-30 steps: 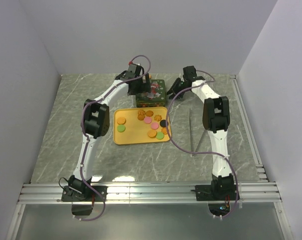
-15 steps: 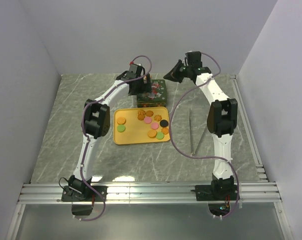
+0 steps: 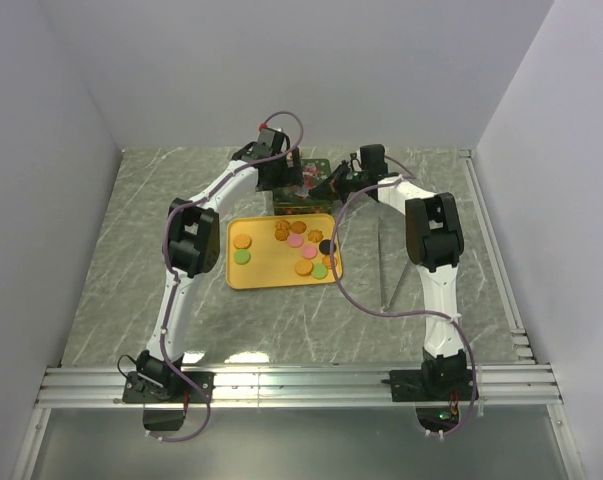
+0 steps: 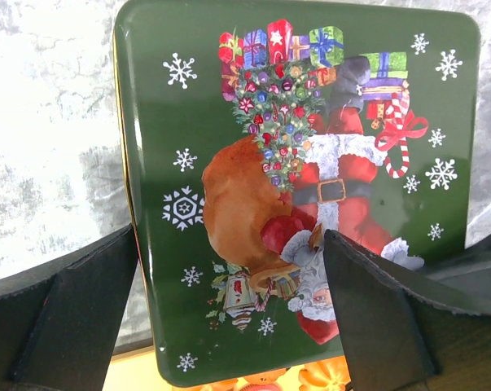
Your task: Pack the cookies
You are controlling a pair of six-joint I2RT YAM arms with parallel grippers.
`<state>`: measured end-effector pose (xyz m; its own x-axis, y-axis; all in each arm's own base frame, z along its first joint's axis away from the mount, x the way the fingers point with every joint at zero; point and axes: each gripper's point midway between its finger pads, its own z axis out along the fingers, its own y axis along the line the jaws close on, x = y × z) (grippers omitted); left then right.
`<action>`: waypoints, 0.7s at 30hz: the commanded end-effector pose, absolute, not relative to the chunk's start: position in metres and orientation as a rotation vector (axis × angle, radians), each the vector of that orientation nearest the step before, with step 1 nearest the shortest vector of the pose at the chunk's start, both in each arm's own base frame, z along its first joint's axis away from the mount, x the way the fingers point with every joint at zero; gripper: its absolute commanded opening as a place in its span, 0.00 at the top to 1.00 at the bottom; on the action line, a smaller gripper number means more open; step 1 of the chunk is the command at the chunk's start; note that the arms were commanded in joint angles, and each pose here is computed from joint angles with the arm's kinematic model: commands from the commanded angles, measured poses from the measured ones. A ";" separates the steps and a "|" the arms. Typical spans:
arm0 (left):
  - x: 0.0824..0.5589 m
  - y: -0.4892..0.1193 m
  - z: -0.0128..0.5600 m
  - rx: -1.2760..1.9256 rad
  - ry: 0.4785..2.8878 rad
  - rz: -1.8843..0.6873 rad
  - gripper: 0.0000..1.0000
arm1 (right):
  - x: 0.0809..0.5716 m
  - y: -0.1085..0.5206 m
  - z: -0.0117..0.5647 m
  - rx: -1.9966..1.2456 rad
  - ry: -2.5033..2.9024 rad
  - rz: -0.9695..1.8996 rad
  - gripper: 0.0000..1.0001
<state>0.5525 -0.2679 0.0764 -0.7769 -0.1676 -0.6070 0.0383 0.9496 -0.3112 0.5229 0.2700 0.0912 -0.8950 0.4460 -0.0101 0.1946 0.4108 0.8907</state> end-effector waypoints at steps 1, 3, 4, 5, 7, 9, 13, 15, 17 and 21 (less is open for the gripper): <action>0.511 -0.261 0.028 0.006 2.610 -0.272 0.02 | 0.517 0.257 0.067 0.595 2.462 1.418 1.00; 0.511 -0.261 0.028 0.006 2.610 -0.272 0.02 | 0.514 0.253 0.058 0.624 2.486 1.384 1.00; 0.511 -0.261 0.029 0.006 2.610 -0.272 0.02 | 0.515 0.250 0.056 0.621 2.488 1.367 1.00; 0.511 -0.261 0.029 0.008 2.611 -0.271 0.02 | 0.516 0.249 0.057 0.629 2.497 1.354 1.00; 0.512 -0.260 0.030 0.007 2.609 -0.267 0.02 | 0.517 0.249 0.058 0.628 2.495 1.344 1.00; 0.512 -0.260 0.032 0.006 2.604 -0.268 0.02 | 0.517 0.248 0.058 0.633 2.500 1.334 1.00; 0.514 -0.261 0.042 0.001 2.586 -0.270 0.00 | 0.515 0.245 0.053 0.642 2.520 1.304 1.00; 0.516 -0.260 0.052 -0.003 2.565 -0.271 0.00 | 0.512 0.243 0.047 0.661 2.532 1.299 1.00; 0.518 -0.257 0.059 -0.013 2.552 -0.258 0.00 | 0.509 0.241 0.043 0.669 2.538 1.294 1.00; 0.518 -0.247 0.078 -0.047 2.516 -0.241 0.01 | 0.508 0.240 0.044 0.666 2.541 1.283 1.00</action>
